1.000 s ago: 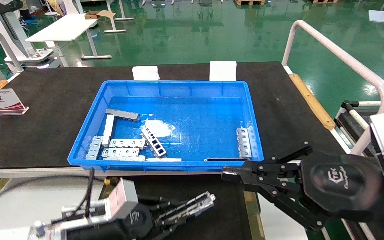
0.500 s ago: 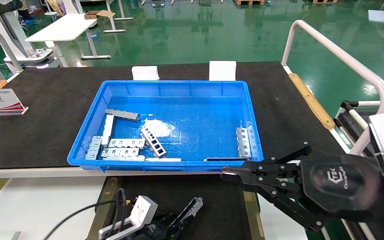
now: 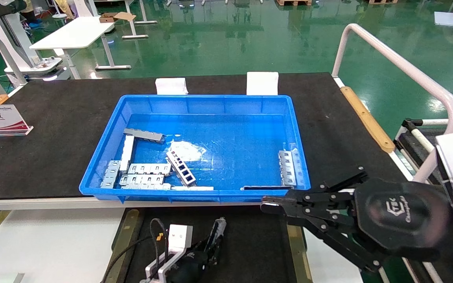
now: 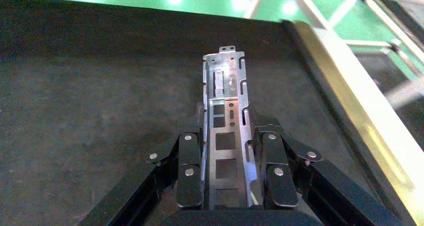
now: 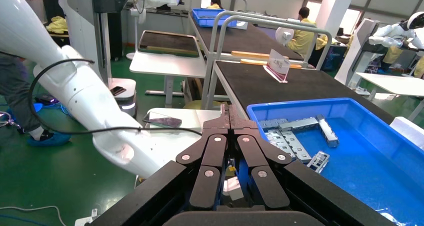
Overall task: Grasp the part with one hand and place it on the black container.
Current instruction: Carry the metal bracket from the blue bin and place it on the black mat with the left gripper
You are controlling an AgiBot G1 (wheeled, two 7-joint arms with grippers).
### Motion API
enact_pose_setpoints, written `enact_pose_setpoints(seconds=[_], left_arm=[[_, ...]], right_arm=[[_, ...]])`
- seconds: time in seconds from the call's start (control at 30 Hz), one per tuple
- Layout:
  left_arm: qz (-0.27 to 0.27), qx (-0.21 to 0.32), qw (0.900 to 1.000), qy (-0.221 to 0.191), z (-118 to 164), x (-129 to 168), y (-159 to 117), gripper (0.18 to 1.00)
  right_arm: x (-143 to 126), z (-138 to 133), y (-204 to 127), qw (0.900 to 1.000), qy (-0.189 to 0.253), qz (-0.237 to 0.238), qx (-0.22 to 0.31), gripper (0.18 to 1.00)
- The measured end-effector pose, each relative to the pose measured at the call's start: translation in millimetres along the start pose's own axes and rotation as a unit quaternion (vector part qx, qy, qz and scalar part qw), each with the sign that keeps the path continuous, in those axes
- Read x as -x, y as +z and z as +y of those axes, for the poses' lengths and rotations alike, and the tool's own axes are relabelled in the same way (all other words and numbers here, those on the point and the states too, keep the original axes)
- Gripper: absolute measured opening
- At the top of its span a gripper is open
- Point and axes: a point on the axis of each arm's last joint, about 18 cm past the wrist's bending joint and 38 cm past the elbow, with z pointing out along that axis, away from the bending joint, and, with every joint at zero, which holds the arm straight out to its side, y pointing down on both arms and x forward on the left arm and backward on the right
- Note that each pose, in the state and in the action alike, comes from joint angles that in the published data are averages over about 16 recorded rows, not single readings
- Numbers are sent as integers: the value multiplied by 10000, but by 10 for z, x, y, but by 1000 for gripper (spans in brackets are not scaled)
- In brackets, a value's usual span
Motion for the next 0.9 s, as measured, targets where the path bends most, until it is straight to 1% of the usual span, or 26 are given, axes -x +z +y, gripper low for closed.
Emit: enact_pose_setpoints(seconds=[0.2,0.4,0.63,0.9], left_arm=[[-378,10,9989,-262,70,-142,149,347],[-571,51,9976,-397,118,-252,267,347],[-699,79,9965,-456,151,-300,355,347],[-808,92,9957,-446,196,-266,382,347]], right_arm=[[0,0,0,10000,0,0,0,191],[0,0,0,10000,0,0,0,191],[0,0,0,10000,0,0,0,191],[0,0,0,10000,0,0,0,191]])
